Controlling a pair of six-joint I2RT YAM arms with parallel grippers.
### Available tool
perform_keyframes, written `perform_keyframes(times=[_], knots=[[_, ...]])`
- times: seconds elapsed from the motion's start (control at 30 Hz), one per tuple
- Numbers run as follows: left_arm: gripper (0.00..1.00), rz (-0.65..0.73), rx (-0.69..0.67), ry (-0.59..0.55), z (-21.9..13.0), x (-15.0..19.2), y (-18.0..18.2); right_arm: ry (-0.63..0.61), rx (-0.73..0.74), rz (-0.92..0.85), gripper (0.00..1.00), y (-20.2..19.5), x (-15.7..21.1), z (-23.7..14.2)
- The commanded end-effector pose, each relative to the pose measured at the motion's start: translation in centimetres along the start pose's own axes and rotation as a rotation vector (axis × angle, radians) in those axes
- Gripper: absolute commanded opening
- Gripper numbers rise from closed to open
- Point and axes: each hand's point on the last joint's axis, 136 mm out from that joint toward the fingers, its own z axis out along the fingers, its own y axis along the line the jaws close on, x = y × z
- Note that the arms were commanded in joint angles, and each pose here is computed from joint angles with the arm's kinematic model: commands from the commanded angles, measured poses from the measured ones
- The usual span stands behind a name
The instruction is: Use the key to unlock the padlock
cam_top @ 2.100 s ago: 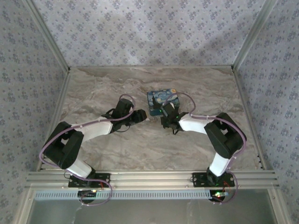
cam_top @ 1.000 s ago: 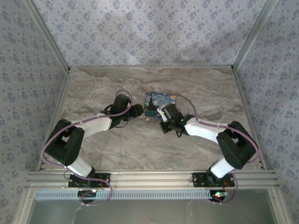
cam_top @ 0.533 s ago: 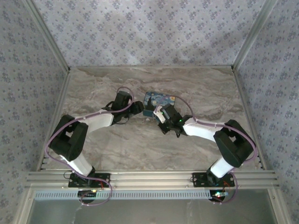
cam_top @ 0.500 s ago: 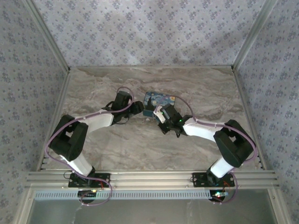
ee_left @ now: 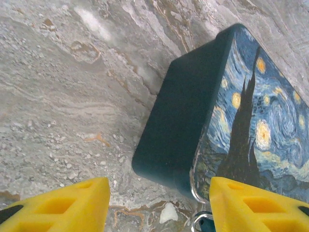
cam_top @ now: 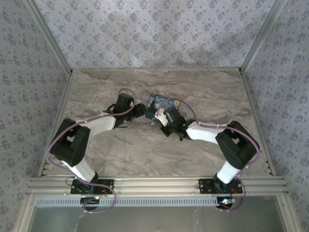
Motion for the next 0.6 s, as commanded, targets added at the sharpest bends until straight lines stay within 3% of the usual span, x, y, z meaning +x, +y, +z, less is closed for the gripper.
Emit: perform_keyframes(times=[0.0, 0.2, 0.57], knots=[[0.57, 0.031, 0.004, -0.018, 0.4, -1.3, -0.8, -0.083, -0.022, -0.027, 0.00, 0.3, -2.7, 0.2], [0.56, 0.024, 0.013, -0.037, 0.1, -1.9, -1.0, -0.099, -0.044, -0.035, 0.00, 0.8, -3.7, 0.4], [0.57, 0.038, -0.004, -0.100, -3.8, -2.0, 0.1, -0.152, -0.048, 0.024, 0.00, 2.1, -3.8, -4.8]])
